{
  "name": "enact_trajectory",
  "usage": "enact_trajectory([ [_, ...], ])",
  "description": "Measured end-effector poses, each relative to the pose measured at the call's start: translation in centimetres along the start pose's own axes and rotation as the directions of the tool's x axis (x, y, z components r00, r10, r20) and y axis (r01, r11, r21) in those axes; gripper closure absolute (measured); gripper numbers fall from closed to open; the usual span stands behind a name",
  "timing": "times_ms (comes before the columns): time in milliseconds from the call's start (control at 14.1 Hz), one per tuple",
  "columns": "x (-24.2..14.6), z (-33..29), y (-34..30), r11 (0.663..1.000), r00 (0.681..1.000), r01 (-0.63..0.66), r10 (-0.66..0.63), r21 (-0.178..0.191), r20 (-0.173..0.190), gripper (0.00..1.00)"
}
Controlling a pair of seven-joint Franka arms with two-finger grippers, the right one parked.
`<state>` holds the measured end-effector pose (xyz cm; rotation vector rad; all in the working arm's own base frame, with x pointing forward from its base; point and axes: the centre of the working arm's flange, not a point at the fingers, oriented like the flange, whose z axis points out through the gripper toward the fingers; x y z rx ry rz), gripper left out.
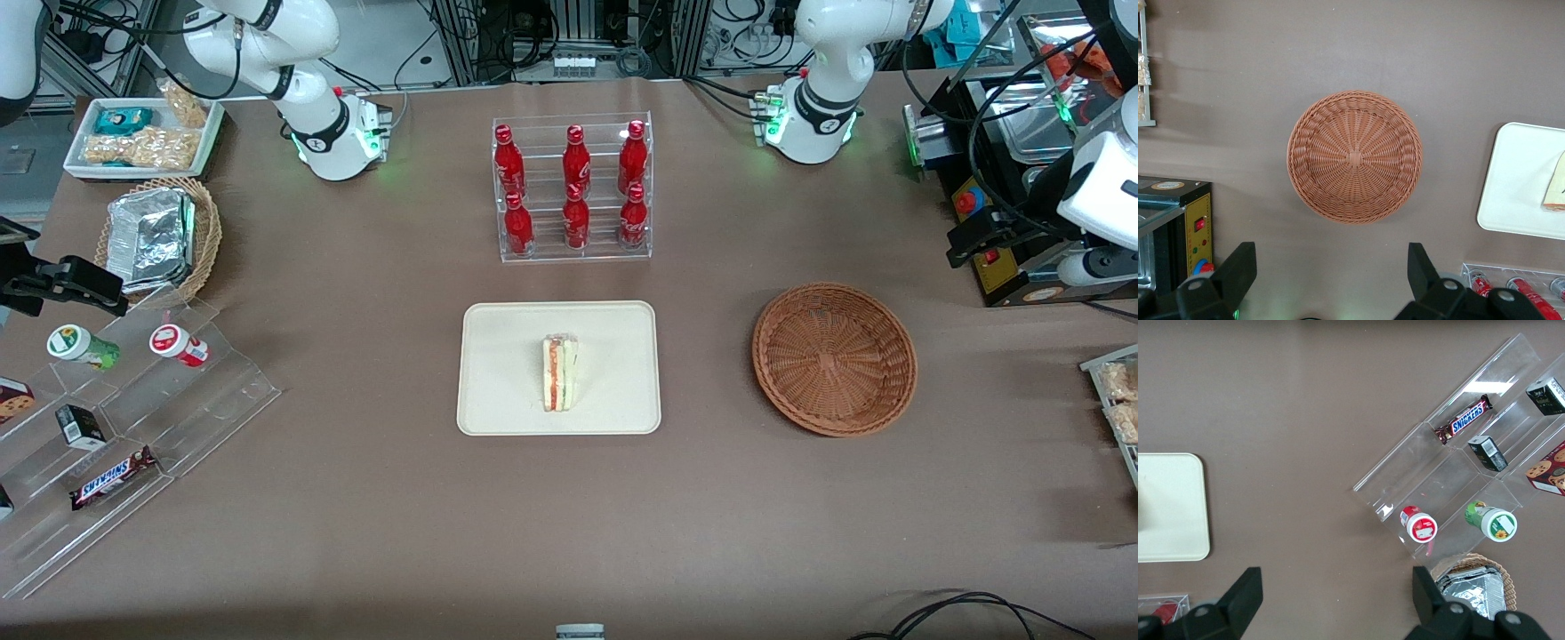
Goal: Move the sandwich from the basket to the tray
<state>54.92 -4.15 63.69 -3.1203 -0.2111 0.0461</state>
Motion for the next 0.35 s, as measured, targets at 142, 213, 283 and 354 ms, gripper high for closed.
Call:
enact_trajectory([
  [142,-0.12,-0.32,0.0,1.0,1.0,0.0,0.0,0.0,-0.005,0.0],
  [213,-0.2,-0.41,0.0,1.0,1.0,0.0,0.0,0.0,-0.004,0.0],
  [283,-0.31,-0.53,-0.02,1.0,1.0,0.0,0.0,0.001,-0.002,0.0],
  [354,-0.43,-0.65,-0.03,1.0,1.0,0.0,0.0,0.002,0.0,0.0],
])
